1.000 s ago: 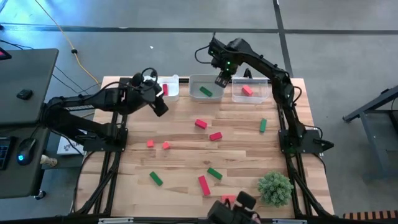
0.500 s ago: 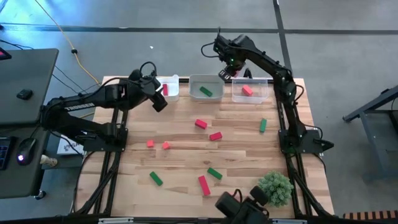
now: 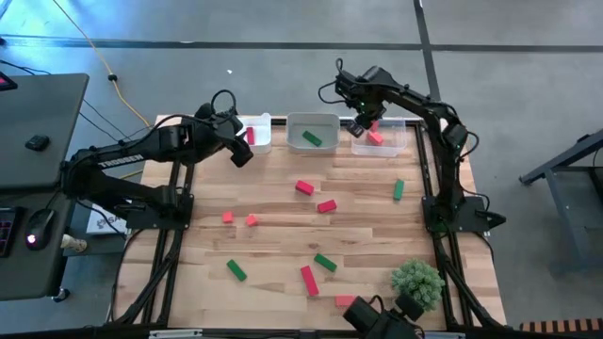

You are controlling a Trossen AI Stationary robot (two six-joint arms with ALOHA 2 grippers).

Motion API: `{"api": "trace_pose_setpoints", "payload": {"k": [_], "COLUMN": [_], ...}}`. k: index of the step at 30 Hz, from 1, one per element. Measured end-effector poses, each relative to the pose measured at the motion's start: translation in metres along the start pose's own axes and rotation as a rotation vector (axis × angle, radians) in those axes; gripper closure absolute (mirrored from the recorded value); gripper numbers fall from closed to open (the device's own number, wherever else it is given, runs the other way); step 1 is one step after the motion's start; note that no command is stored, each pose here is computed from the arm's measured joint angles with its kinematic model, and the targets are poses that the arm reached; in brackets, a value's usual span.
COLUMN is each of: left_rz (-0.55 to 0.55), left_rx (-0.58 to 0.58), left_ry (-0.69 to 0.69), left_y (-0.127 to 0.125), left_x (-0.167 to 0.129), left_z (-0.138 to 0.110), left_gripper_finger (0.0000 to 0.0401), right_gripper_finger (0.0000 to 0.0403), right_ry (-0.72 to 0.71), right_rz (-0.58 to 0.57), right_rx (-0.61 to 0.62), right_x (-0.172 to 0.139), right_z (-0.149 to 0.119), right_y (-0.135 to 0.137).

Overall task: Sort & place blocks by color
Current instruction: Put the bottom left orange block into the transparent bin

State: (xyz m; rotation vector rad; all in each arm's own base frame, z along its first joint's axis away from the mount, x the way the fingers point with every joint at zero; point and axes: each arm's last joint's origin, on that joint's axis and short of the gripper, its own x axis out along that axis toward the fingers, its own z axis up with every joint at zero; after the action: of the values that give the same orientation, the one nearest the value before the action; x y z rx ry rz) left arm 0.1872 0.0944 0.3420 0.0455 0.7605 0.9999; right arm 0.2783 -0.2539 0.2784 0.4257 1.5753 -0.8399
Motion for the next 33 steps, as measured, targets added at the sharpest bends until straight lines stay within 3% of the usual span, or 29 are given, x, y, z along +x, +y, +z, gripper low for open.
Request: {"api": "trace_pose_setpoints", "payload": {"k": [11,28,33], "left_rz": [0.001,0.001,0.001], "left_rx": [-0.018,-0.019,-0.019], "left_ry": [0.000,0.000,0.000], "left_y": [0.002,0.002,0.002], "left_x": [0.001,0.001,0.001], "left_z": [0.000,0.000,0.000], "left_gripper_finger": [0.0217,0.0217,0.0217], "right_gripper_finger": [0.0291,0.0282,0.0275], "right_ry": [-0.099,-0.154,-0.135], "right_rz": [0.127,0.290,0.277], "right_rx": [0.082,0.178,0.206], "right_x": [0.039,0.085,0.092], "right_z": [-0.018,-0.024,-0.027], "right_y": [-0.001,-0.005,-0.009]}}
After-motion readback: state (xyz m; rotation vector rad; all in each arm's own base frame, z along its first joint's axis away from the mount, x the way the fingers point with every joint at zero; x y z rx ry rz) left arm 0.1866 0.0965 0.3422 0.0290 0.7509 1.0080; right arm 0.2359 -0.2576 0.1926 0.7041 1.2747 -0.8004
